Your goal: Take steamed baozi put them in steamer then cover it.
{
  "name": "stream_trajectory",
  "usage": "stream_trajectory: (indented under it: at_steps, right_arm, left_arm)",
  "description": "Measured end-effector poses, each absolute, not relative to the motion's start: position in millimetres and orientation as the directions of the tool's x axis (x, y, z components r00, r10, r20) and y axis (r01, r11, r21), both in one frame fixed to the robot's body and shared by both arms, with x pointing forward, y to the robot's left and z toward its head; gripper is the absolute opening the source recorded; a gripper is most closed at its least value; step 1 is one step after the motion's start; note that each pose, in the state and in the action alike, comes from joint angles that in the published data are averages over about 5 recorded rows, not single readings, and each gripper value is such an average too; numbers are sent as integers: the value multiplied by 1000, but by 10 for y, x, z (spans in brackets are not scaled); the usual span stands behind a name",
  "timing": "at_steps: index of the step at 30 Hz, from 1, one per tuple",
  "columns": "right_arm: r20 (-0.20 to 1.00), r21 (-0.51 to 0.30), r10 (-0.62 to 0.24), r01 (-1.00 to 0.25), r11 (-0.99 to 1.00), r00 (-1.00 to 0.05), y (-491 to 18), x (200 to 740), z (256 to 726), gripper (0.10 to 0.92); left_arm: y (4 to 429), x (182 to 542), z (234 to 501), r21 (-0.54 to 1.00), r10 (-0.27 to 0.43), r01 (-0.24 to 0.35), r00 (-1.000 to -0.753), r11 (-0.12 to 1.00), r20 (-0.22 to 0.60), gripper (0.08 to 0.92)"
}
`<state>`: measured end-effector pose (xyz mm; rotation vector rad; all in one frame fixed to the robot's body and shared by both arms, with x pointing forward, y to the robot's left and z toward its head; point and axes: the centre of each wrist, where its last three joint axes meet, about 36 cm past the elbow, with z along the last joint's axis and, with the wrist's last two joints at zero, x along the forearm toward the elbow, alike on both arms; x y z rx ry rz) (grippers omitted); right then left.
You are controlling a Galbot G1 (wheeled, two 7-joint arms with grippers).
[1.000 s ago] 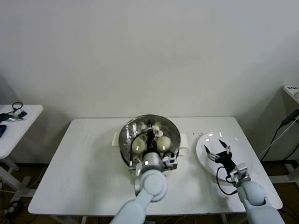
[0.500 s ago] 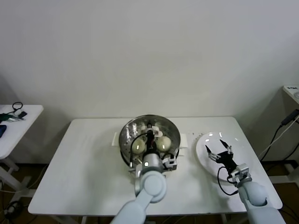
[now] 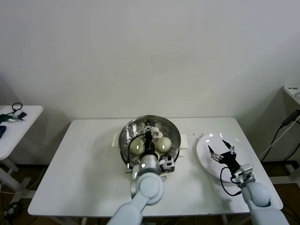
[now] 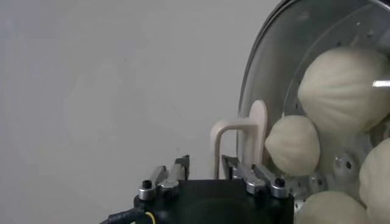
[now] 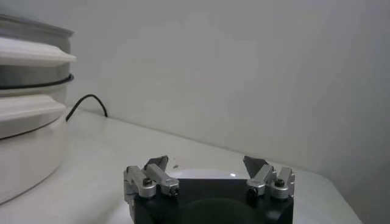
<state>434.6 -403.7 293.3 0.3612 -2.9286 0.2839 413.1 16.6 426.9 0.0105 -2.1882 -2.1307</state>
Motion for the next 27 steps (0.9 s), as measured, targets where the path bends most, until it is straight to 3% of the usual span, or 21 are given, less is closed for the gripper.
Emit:
stream_trajectory:
  at_steps: [13, 27]
  right_arm:
    - [196, -139, -214, -243, 960, -957, -4114, 4310, 2949, 823]
    - [191, -135, -207, -234, 963, -960, -4171, 4284, 2964, 823]
  left_arm:
    - [447, 3879, 4423, 995, -24, 57, -998, 77, 59, 795]
    - [951, 3489, 4665, 971, -24, 39, -999, 236, 46, 823]
